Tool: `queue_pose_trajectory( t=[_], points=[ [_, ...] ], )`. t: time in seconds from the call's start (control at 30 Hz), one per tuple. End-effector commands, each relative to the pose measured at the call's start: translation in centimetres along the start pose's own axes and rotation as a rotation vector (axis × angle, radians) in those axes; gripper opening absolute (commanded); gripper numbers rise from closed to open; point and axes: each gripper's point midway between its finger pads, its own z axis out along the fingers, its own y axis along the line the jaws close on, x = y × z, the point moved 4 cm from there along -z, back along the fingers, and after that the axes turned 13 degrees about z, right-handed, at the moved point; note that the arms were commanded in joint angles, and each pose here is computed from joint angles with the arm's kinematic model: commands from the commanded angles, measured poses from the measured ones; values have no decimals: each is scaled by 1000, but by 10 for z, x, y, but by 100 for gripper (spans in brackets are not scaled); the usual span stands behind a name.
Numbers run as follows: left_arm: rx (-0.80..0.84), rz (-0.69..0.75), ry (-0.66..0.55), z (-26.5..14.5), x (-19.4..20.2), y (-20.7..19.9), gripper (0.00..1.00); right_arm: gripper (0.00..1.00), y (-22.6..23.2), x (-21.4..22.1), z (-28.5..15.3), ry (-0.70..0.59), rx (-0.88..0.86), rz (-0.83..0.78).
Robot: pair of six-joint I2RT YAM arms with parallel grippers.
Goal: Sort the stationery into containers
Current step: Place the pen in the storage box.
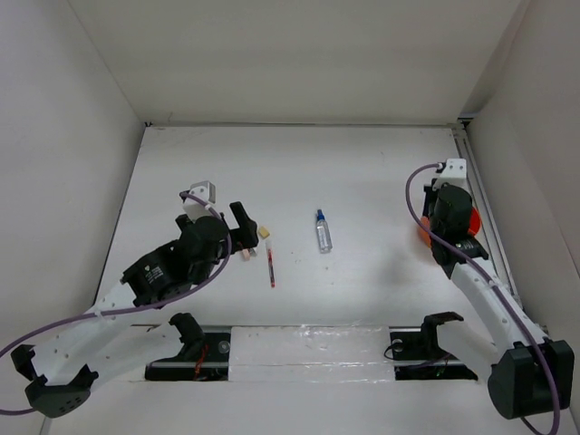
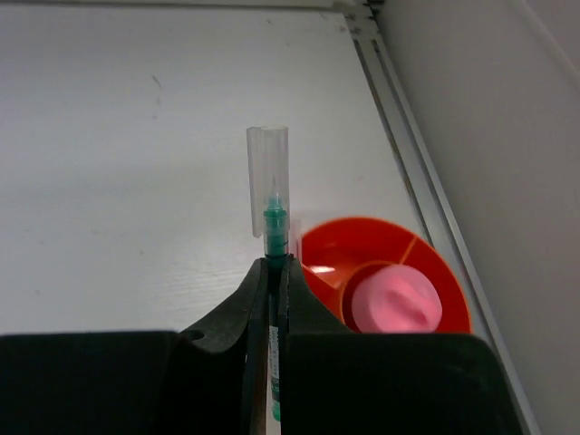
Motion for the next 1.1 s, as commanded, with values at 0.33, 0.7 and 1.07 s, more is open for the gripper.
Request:
queue_pose_trajectory(
  t=[0.33, 0.7, 1.07],
  points=[
    [26, 11, -3, 2, -2, -6, 100, 0, -38, -14, -1, -170, 136, 54],
    [30, 15, -9, 2, -4, -7, 100, 0, -40, -6, 20, -125, 33, 37],
    [18, 0, -25, -1, -6, -3, 100, 0, -37, 8, 35, -70, -2, 48]
  ],
)
